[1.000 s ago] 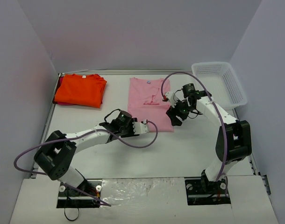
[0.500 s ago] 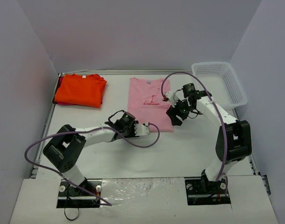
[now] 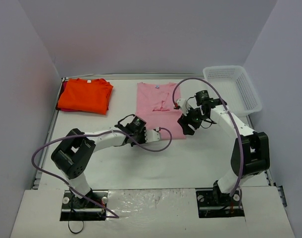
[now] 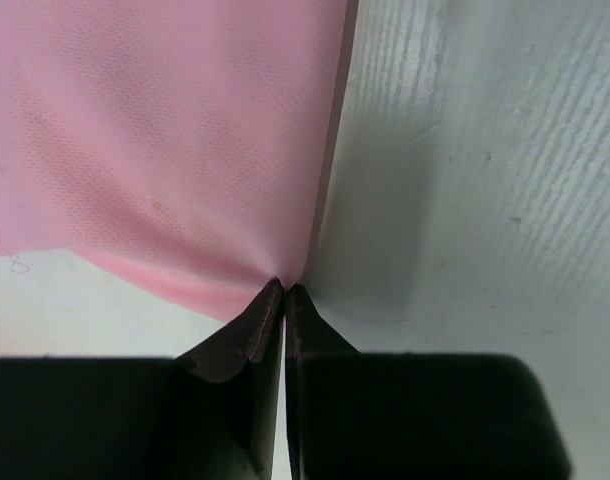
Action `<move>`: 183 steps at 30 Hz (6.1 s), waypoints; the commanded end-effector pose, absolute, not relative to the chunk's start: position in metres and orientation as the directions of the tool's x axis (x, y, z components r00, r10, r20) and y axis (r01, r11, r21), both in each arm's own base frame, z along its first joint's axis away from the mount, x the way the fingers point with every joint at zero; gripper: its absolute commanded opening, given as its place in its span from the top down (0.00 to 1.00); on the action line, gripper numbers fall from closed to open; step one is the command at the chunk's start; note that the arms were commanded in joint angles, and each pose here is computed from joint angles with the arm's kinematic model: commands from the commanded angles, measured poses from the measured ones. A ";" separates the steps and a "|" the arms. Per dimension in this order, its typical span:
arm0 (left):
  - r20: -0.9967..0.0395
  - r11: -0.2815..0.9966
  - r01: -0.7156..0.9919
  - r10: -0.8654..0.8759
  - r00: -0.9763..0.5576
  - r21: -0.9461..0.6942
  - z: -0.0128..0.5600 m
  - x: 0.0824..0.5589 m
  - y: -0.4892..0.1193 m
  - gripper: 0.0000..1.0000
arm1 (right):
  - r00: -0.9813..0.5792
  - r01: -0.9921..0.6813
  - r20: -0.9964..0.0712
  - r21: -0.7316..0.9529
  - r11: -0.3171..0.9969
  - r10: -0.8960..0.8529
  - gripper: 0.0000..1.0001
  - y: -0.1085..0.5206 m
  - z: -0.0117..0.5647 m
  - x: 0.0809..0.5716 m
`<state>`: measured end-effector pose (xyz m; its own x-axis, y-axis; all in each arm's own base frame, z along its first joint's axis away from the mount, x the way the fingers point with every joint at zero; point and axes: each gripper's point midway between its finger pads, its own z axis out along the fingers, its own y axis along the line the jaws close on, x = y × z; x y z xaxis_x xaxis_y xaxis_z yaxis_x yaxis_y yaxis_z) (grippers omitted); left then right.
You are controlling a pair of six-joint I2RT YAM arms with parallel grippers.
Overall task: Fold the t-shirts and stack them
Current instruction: Grab one side of the 2/3 rectangular tshirt with both arms, then fold the long partially folded tshirt into a neat square
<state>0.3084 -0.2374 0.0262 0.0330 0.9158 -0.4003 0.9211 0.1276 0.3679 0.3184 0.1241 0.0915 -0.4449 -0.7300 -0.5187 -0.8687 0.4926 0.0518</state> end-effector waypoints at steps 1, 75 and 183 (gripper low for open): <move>-0.441 0.163 0.950 0.897 -0.029 0.268 0.032 0.301 -0.239 0.98 | -0.380 -0.897 -0.570 0.037 0.440 -0.728 0.36 0.127 0.110 0.302; -0.604 0.020 0.973 0.781 -0.160 -0.231 0.160 0.189 -0.208 0.98 | -0.140 -0.988 -0.521 0.019 0.153 -0.842 1.00 0.155 0.123 0.204; -0.739 0.902 0.407 0.174 -0.651 -0.145 0.201 0.369 -0.103 0.05 | -0.182 -0.850 -0.333 -0.419 0.318 -0.925 0.02 0.262 0.092 0.340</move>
<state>0.3750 -0.0995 0.1805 -0.6419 0.3066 -0.7029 0.4328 0.9015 -0.0020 0.3248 0.2516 0.0829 -0.2057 -0.9152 -0.3466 -0.8935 0.3201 -0.3149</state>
